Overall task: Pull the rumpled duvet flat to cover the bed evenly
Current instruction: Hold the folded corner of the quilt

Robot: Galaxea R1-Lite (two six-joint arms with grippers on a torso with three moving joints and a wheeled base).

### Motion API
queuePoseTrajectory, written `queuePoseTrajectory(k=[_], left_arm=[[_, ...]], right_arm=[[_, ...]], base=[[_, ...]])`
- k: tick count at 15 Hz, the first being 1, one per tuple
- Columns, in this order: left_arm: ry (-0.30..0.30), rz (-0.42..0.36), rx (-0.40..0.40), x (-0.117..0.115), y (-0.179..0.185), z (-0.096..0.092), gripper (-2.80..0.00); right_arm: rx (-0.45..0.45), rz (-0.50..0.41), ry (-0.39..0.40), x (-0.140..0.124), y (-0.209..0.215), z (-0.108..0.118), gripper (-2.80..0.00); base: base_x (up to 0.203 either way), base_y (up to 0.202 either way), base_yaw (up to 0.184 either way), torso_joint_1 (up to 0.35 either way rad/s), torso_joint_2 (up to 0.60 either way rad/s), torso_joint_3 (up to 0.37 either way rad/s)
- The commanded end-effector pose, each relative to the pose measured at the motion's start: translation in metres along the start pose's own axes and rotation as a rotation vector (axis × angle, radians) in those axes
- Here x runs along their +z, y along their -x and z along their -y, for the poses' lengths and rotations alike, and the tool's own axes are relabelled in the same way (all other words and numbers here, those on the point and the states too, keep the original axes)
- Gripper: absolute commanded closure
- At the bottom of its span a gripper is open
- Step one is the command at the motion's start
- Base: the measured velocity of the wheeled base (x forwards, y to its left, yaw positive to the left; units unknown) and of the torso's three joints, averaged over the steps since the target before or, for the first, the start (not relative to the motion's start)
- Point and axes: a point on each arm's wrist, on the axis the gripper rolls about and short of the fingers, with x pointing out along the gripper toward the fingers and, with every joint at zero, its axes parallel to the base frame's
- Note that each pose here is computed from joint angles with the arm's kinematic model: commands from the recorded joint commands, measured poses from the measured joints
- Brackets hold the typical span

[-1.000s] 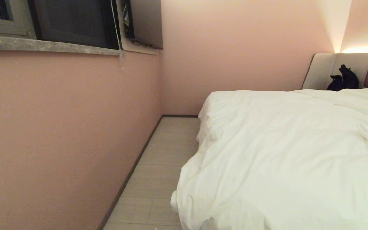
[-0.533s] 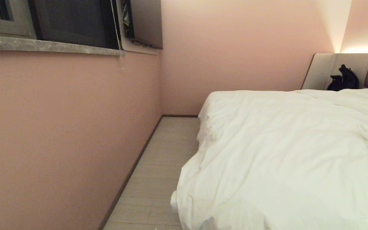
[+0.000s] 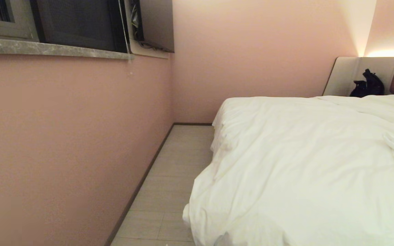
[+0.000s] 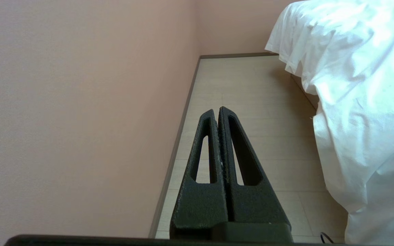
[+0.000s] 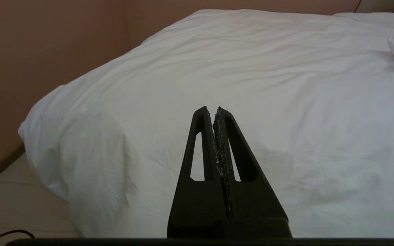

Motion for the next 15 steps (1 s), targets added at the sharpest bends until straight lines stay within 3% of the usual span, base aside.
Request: queuePoseTrajectory(k=[1,8,15], left_arm=[[0.001,-0.002,-0.001,-0.0001,-0.0001,0.0,0.0],[0.004,-0.002,0.001,-0.0001,-0.0001,0.0,0.0],[0.004,-0.002,0.001,-0.0001,-0.0001,0.0,0.0]], right_arm=[[-0.001,0.0,-0.019,-0.0001,0.0,0.0,0.0],[-0.001,0.0,-0.019,-0.0001,0.0,0.0,0.0],[-0.001,0.0,-0.019,-0.0001,0.0,0.0,0.0]], base=[[0.0,0.0,0.0,0.0,0.0,0.0],[0.0,0.0,0.0,0.0,0.0,0.0],[-0.181,0.0,0.002,0.002,0.0,0.004]])
